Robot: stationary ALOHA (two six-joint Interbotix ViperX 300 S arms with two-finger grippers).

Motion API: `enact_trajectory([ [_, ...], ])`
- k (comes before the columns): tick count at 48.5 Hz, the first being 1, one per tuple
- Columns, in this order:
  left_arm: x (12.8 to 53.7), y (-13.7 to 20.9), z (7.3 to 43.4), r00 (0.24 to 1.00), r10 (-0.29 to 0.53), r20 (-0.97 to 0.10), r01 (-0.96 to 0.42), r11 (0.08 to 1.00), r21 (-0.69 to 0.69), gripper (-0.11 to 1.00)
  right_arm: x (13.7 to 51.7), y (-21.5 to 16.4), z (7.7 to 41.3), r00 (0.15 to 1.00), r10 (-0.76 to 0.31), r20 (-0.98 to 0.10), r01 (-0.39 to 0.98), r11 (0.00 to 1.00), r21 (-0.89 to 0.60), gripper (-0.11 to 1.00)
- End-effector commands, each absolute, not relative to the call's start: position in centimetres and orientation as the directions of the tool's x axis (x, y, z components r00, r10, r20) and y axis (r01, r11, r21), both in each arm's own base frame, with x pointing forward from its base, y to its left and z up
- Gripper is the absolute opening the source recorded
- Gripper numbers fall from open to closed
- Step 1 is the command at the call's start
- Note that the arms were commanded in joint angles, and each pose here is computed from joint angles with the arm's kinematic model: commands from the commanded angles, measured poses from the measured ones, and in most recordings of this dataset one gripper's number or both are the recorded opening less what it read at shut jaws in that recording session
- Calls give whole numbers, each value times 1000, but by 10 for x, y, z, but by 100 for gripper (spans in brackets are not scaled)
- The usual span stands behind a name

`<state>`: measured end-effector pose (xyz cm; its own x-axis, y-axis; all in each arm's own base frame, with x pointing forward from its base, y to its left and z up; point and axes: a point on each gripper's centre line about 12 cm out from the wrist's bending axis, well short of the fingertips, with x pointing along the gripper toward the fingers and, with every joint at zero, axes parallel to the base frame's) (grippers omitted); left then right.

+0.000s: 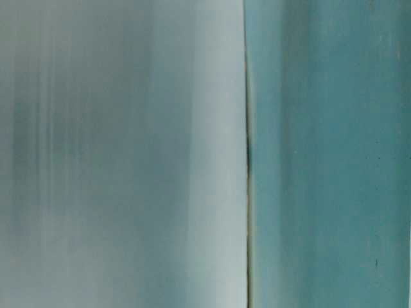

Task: Lift the white basket with both hands.
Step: 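Lift the basket with both grippers and pull it back toward the robot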

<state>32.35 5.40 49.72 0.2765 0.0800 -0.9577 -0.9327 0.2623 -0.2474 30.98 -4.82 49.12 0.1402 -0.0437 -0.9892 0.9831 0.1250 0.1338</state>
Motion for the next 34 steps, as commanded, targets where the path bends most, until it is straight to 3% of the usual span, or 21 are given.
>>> enact_trajectory([
  [1, 324, 51, 504, 304, 78, -950, -896, 361, -257, -4, 322, -39, 489, 136, -33, -990, 953, 276, 122, 20],
  [34, 327, 51, 493, 263, 72, -962, -906, 360, -221, -4, 320, -46, 474, 36, -72, -997, 966, 259, 17, 20],
])
